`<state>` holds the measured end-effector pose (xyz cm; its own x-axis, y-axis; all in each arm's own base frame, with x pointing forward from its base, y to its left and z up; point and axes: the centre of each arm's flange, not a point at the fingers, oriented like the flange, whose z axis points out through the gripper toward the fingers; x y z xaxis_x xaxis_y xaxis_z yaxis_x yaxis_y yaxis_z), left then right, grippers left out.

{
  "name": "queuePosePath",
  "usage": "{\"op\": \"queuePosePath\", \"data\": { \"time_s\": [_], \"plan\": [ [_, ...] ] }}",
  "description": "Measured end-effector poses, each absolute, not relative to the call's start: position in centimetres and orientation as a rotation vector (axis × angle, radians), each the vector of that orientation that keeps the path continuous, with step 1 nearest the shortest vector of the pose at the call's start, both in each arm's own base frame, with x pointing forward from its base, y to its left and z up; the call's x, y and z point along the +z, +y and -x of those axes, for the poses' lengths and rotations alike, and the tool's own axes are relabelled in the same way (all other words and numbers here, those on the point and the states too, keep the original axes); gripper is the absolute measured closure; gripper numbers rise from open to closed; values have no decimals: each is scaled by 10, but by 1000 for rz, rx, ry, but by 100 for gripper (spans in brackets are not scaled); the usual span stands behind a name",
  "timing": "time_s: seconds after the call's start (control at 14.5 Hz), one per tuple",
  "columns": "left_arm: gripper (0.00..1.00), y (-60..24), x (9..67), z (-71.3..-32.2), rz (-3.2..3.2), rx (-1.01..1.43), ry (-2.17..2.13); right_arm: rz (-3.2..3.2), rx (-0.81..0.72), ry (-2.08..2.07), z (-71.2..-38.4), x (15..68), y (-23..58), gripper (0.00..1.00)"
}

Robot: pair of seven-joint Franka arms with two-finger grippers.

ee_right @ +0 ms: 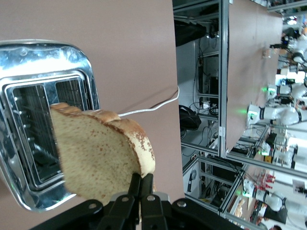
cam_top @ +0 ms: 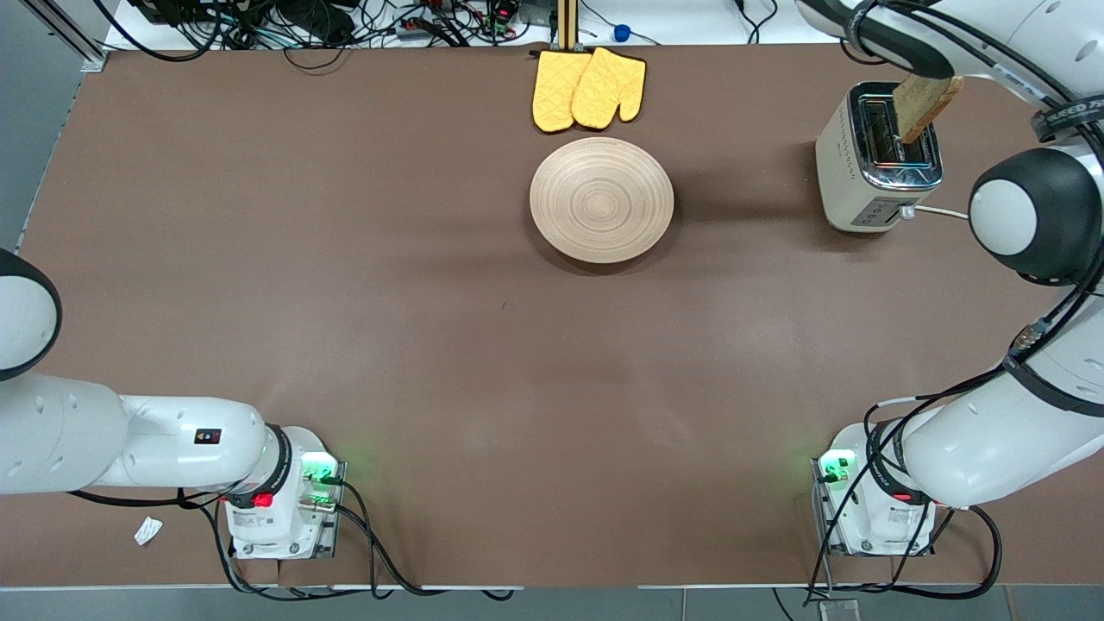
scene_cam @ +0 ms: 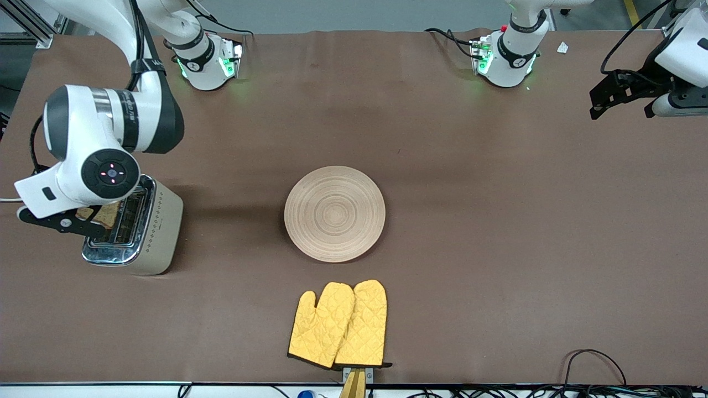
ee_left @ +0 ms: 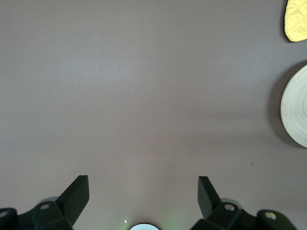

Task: Move plate and put bread in toaster
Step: 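Lower the bread into the toaster slot with the right gripper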

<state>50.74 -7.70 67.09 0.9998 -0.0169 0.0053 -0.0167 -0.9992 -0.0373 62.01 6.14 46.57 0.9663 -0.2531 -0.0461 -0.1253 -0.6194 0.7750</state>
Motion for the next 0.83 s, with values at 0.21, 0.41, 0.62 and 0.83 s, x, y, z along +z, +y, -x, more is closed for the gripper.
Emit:
{"op": "queuePosePath", "data": {
  "time_s": [0.21, 0.41, 0.62, 0.83],
  "plan": [
    [0, -78, 671, -507, 3104, -9, 30, -2197, -179, -268, -626, 438, 73, 97],
    [0, -78, 671, -507, 3104, -9, 30, -2174, -152, -257, -632, 431, 71, 97],
    [0, -78, 671, -507, 3104, -10, 29, -2169, -136, -248, -636, 428, 69, 97],
    [0, -75, 671, -508, 3104, -10, 21, -2166, -141, -242, -637, 421, 69, 97]
  ]
}}
